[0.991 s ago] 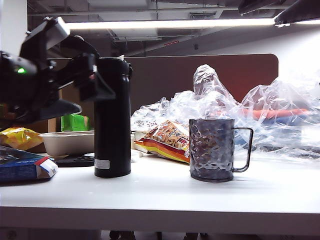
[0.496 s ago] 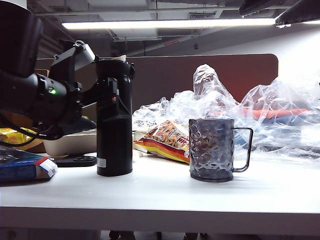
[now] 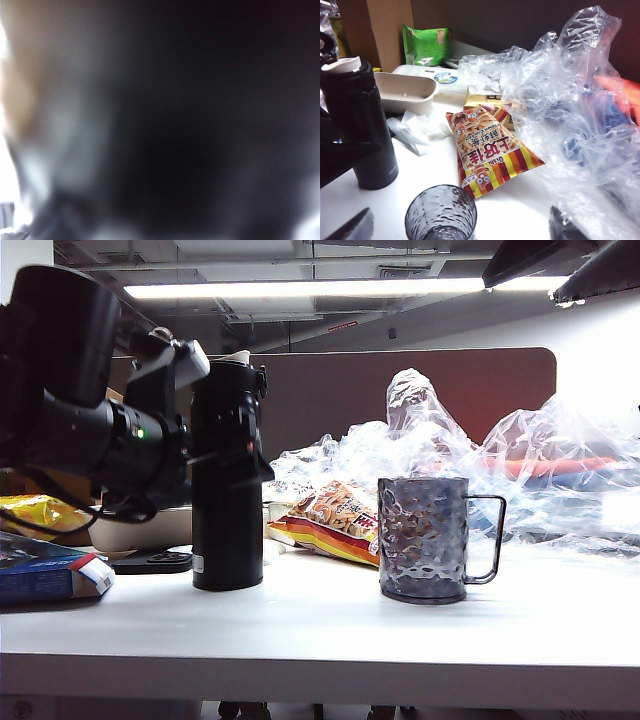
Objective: Pick up the black thermos, pour some water into the cup, then place the black thermos back on the table.
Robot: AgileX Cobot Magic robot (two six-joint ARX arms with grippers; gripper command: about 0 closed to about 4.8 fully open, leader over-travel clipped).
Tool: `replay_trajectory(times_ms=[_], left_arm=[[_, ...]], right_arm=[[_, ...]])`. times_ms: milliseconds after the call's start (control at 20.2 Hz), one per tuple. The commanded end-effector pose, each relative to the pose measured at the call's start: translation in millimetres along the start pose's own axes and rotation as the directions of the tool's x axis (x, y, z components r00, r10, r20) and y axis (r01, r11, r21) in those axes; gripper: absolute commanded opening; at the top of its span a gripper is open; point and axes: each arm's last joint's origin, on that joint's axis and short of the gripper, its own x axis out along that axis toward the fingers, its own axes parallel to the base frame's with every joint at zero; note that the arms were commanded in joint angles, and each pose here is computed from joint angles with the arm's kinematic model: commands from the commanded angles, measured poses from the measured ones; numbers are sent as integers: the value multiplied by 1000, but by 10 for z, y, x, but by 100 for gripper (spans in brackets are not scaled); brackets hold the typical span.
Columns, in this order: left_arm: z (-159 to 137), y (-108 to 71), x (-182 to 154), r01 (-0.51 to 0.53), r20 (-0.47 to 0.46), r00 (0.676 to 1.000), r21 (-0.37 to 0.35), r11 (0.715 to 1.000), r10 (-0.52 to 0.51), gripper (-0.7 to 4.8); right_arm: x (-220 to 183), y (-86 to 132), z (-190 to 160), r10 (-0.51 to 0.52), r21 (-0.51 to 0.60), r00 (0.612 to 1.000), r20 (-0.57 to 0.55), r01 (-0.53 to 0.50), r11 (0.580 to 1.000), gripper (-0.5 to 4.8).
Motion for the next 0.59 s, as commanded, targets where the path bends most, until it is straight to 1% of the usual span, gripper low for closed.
replay_trajectory(times_ms=[50,149,347,496,595], left_arm=[[-50,20,29,-46,0,999,0,999,46,479],[-41,28,33,-71,20,997,-7,997,71,479],[-10,21,37,-66,47,997,-9,998,66,479],[12,16,52,-63,55,996,-8,998,63,479],[14,16,51,-62,57,996,-6,998,63,343]], right_arm=[[-6,-1,18,-5,-10,1000,14,5,1000,479],[-6,-1,18,-5,-10,1000,13,5,1000,479],[-6,0,14,-4,-10,1000,9,4,1000,479],[-7,4,-28,0,-4,999,-34,0,1000,479],[-7,4,-31,0,-4,999,-37,0,1000,479]])
